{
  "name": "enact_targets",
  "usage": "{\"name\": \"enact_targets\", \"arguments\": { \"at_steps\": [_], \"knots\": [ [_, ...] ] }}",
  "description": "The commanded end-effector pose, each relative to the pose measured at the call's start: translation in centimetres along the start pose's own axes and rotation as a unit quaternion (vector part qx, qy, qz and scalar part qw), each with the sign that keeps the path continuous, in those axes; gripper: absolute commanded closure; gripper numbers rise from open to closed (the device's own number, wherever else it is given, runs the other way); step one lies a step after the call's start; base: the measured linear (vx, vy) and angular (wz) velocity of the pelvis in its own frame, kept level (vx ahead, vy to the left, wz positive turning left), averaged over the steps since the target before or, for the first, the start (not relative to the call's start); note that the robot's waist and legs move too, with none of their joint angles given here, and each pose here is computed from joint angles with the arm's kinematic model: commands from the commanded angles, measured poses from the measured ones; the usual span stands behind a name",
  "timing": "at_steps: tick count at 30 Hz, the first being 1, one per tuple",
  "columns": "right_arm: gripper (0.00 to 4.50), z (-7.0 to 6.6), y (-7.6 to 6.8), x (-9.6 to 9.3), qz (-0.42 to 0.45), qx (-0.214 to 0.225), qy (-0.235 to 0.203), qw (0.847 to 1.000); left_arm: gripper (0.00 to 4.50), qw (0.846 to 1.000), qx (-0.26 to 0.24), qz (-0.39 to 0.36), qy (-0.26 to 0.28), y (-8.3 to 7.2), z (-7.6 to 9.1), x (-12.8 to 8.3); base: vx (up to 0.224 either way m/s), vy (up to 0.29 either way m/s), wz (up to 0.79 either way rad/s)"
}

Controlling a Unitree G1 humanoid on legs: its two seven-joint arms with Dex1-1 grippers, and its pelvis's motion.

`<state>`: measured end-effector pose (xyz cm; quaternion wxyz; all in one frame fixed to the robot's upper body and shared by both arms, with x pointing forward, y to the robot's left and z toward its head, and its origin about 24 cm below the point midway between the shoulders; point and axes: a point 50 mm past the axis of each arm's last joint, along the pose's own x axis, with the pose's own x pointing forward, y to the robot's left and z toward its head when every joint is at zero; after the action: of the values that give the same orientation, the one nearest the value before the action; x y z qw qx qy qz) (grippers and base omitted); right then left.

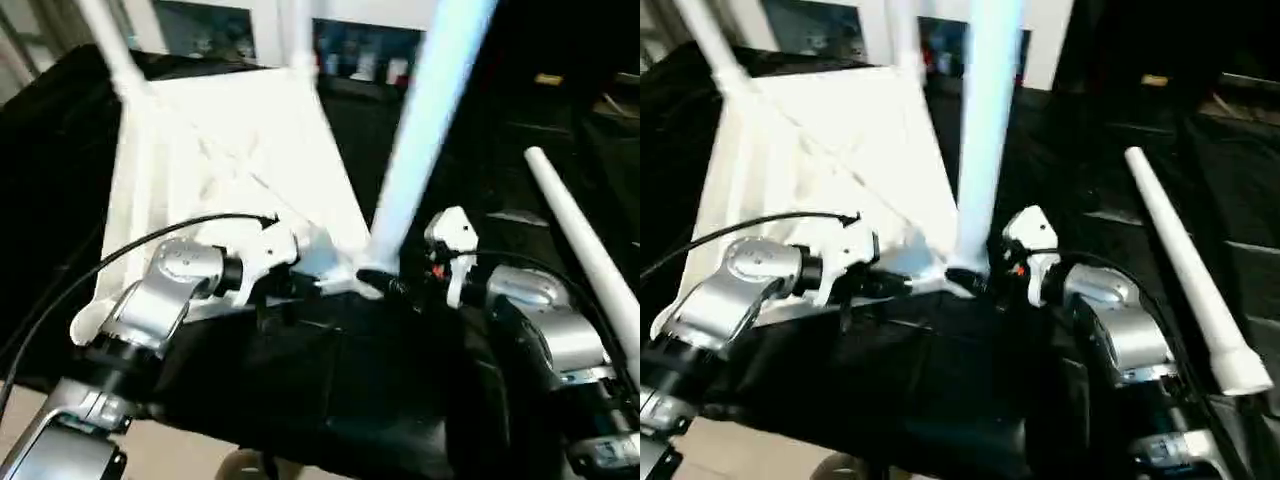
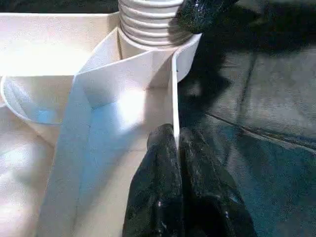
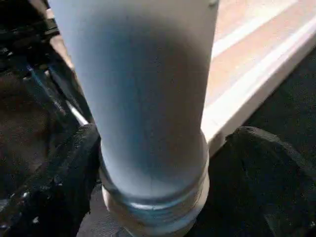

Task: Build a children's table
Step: Rotate leg to tighten

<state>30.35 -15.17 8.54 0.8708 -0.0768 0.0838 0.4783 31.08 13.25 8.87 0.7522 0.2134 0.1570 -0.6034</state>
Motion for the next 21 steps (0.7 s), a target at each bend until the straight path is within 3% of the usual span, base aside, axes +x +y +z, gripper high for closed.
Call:
{"name": "enact_targets", "arguments": {
  "at_steps": [1, 7, 21],
  "knots": [
    [0.06, 0.17, 0.30, -0.12, 0.017, -0.011, -0.003, 1.000, 4.50, 0.998, 0.024, -0.036, -0.035, -0.66, 1.40, 0.44, 0.000, 0.000, 0.00],
    [0.34, 0.10, 0.54, -0.06, 0.034, -0.010, -0.004, 0.999, 4.50, 0.998, 0.026, -0.044, -0.037, -0.80, 1.43, 0.27, 0.000, 0.000, 0.00],
    [1.47, -0.36, 0.67, 0.06, 0.043, -0.006, -0.001, 0.999, 4.50, 0.998, 0.026, -0.046, -0.030, -0.71, 1.19, 0.13, 0.000, 0.000, 0.00]
  ]
}}
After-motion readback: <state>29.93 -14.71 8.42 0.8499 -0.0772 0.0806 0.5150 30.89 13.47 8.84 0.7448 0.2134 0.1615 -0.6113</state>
